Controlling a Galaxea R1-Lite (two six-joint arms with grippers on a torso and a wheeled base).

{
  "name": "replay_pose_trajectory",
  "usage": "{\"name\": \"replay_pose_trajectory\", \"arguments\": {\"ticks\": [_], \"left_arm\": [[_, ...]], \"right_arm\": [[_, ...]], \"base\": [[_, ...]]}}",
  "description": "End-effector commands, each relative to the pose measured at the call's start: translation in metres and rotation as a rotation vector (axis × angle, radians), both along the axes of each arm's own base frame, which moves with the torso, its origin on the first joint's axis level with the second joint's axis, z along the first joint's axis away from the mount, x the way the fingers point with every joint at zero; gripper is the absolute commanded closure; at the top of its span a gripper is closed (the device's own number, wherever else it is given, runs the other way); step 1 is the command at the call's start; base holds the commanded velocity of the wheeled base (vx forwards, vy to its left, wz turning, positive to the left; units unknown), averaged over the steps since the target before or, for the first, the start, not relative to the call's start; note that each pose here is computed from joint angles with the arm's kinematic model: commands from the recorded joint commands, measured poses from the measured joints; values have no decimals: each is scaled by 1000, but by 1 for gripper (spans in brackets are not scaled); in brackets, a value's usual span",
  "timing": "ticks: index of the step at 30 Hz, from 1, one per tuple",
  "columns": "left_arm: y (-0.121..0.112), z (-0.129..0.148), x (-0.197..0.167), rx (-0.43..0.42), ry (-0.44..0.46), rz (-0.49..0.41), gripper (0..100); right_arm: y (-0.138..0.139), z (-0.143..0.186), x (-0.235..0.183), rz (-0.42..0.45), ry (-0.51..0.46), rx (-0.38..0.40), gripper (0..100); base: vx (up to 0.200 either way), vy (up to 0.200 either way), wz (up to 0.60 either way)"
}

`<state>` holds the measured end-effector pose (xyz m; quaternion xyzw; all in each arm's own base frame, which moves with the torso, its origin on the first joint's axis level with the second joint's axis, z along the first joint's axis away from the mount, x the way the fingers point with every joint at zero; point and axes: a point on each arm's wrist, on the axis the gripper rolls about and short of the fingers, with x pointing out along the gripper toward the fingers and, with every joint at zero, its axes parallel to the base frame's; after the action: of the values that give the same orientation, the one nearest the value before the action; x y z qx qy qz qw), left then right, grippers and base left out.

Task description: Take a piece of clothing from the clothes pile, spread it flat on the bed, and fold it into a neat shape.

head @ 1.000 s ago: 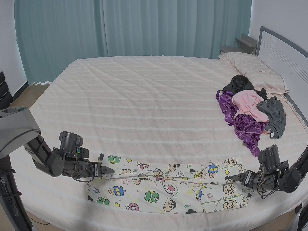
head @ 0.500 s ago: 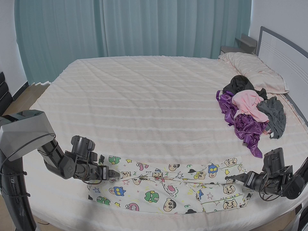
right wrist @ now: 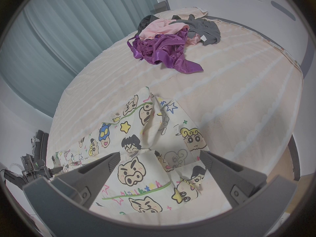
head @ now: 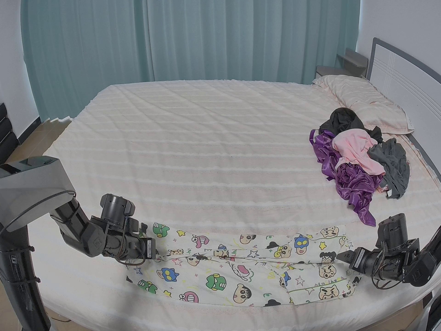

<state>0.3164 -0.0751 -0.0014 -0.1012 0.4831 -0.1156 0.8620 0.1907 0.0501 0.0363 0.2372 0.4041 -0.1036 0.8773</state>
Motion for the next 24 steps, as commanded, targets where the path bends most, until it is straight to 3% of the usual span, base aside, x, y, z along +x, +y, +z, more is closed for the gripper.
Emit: {"name": "replay_pose_trajectory", "arguments": {"ticks": [1, 9, 20, 24], "left_arm": [[8, 21, -2, -10, -57, 25, 100], [36, 52, -8, -12, -93, 99, 100], [92, 89, -30, -31, -131, 190, 100], [123, 111, -40, -30, -173, 262, 100]], "right_arm": [[0, 0, 0, 0, 2, 0, 0], [0, 1, -1, -2, -3, 1, 0], [1, 2, -1, 2, -9, 4, 0], [1, 2, -1, 2, -9, 4, 0]], "base": [[0, 0, 0], [0, 0, 0], [0, 0, 0], [0, 0, 0]]}}
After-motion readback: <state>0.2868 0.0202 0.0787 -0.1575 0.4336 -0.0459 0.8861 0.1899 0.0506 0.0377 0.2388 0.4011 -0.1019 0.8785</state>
